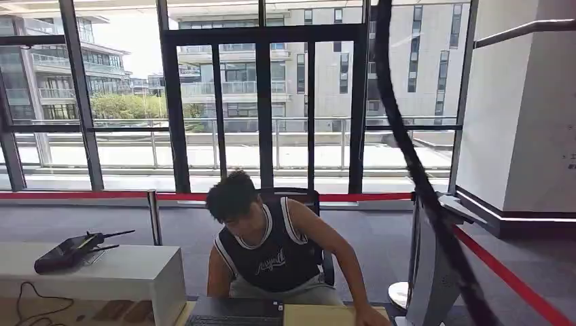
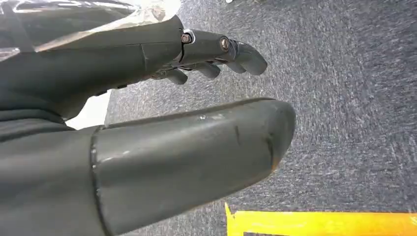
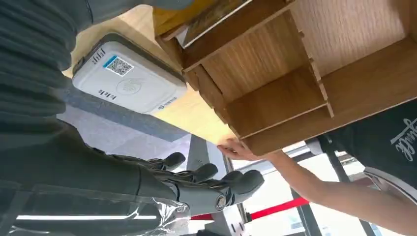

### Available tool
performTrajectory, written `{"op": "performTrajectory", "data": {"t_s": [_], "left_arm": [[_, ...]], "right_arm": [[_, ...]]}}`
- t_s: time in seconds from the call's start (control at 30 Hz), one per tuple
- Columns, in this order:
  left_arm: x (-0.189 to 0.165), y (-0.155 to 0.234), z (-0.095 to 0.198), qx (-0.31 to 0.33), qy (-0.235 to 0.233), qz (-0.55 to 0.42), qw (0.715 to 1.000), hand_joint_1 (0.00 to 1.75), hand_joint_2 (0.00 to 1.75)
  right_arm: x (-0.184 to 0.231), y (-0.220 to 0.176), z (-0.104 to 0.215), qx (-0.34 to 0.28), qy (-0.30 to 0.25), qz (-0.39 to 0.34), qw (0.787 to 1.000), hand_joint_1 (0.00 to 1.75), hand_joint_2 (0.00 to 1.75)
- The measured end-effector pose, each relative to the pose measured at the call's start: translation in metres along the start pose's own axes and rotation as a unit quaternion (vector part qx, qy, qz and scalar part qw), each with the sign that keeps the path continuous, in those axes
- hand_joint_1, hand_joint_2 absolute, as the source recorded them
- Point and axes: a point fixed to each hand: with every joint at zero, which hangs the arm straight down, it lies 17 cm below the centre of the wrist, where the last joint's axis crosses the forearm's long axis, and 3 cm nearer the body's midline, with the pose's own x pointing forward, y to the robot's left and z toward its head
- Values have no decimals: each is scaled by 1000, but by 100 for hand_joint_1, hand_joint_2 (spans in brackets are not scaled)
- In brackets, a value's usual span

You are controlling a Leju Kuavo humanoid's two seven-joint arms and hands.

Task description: Pass the card to the sensor for recognition and then transmit it.

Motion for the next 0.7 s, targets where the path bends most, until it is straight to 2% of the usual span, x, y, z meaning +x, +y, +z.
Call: {"op": "performTrajectory", "data": {"t_s": [0.7], "left_arm": [[1,-3,1,-4,-2,-8,1000,0,0]], "right_arm": [[3,12,-15,0,-1,7,1000,0,175]]}}
